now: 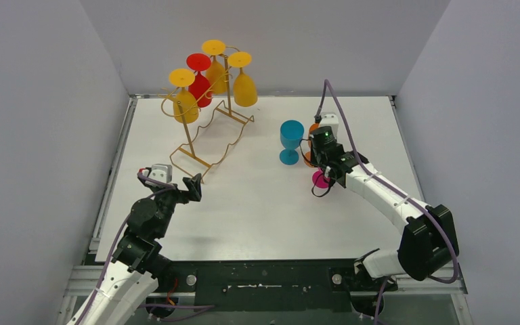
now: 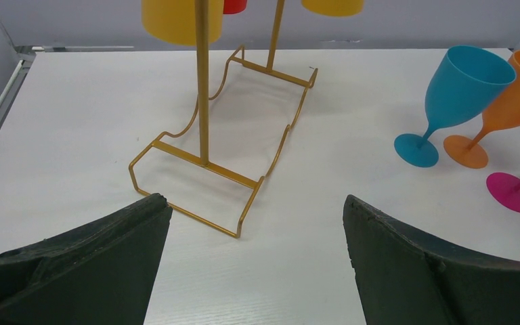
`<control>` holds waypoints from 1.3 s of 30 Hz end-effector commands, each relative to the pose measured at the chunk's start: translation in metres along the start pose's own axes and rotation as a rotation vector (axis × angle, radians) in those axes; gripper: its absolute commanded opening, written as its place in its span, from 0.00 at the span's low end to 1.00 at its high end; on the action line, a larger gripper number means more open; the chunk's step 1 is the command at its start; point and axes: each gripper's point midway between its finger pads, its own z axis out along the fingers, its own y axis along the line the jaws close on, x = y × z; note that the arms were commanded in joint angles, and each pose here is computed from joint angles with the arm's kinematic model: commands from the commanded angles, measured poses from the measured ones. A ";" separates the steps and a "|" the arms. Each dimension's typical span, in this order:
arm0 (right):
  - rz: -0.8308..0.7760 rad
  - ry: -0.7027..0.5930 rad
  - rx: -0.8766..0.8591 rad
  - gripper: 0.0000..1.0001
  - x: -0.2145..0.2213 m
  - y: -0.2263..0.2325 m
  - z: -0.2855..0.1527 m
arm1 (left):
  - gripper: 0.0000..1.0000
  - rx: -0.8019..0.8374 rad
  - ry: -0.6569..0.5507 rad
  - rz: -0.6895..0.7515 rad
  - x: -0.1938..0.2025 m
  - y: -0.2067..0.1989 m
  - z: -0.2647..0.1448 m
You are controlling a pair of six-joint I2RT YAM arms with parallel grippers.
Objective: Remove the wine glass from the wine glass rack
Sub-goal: Place the wine glass at the center of the board.
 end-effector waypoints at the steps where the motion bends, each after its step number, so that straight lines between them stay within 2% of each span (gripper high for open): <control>1: -0.004 -0.068 0.004 0.00 -0.022 0.004 0.000 | 0.97 0.016 -0.040 0.005 -0.018 -0.004 0.000; 9: -0.023 -0.085 -0.055 0.00 -0.029 0.015 0.002 | 0.97 0.023 -0.038 0.006 -0.017 -0.005 0.001; 17: -0.041 -0.007 -0.040 0.00 -0.022 0.014 0.006 | 0.97 0.023 -0.038 0.006 -0.017 -0.005 0.000; 25: -0.028 -0.035 -0.038 0.04 -0.031 0.012 -0.002 | 0.97 0.026 -0.035 0.009 -0.016 -0.005 0.001; 30: -0.020 -0.022 -0.060 0.00 -0.036 0.015 -0.009 | 0.97 0.025 -0.034 0.011 -0.016 -0.005 0.001; 39: -0.031 -0.002 -0.045 0.02 -0.027 0.012 -0.004 | 0.97 0.034 -0.032 0.016 -0.015 -0.007 0.001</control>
